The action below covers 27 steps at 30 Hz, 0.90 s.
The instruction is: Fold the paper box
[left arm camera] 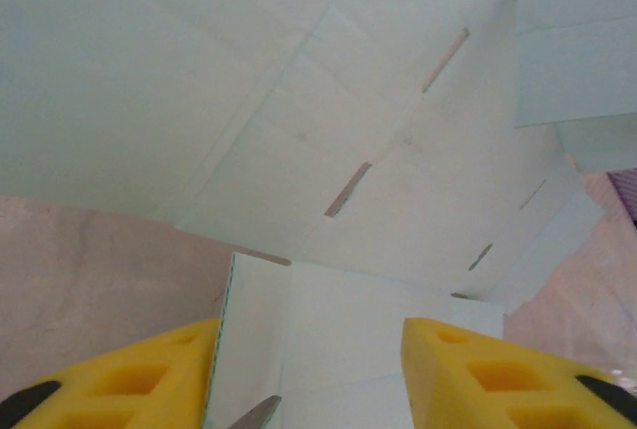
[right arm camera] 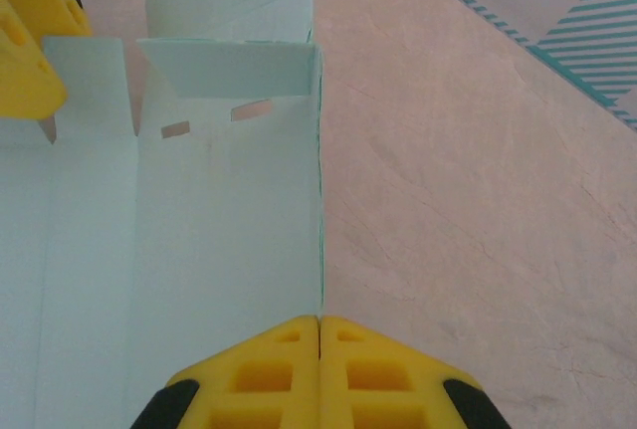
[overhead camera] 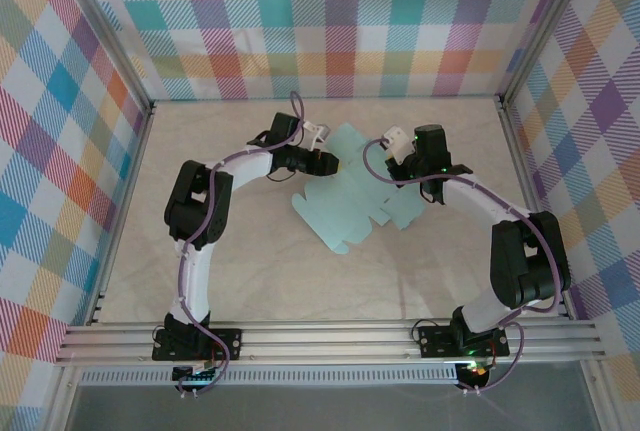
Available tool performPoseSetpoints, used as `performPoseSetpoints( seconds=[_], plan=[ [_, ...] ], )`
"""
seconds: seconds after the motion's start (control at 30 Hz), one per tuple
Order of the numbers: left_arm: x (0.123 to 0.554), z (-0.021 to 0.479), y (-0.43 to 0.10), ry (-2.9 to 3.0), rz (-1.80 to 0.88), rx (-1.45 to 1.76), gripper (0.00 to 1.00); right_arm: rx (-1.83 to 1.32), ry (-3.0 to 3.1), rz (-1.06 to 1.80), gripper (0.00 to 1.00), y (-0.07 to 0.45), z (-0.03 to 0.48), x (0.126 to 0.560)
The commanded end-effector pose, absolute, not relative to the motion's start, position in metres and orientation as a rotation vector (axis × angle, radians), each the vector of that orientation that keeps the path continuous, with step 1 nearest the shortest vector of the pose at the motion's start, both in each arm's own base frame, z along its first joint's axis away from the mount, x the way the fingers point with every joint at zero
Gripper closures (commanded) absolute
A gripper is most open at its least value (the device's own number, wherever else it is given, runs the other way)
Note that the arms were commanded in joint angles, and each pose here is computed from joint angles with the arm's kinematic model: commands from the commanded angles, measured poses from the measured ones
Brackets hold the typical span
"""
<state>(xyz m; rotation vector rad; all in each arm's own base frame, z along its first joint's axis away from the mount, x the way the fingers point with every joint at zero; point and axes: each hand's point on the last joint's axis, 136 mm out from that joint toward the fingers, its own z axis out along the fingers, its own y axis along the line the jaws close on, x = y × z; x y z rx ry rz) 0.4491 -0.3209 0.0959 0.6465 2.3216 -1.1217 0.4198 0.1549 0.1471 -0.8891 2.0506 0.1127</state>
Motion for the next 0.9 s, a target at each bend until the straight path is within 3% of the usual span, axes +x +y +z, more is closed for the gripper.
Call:
performPoseSetpoints(
  seconds=[0.0, 0.17, 0.43, 0.87],
  plan=[
    [0.437, 0.116, -0.327, 2.275, -1.004, 0.762, 0.54, -0.912, 2.061, 0.128, 1.00, 0.159, 0.143, 0.413],
    [0.426, 0.119, -0.334, 2.274, -0.923, 0.836, 0.48, -0.915, 2.069, 0.126, 1.00, 0.160, 0.140, 0.413],
    [0.408, 0.111, -0.352, 2.310, -0.968, 0.879, 0.48, -0.903, 2.084, 0.103, 1.00, 0.157, 0.136, 0.415],
    [0.397, 0.052, -0.370, 2.511, -1.007, 0.815, 0.56, -0.888, 2.100, 0.037, 1.00, 0.155, 0.124, 0.419]
  ],
)
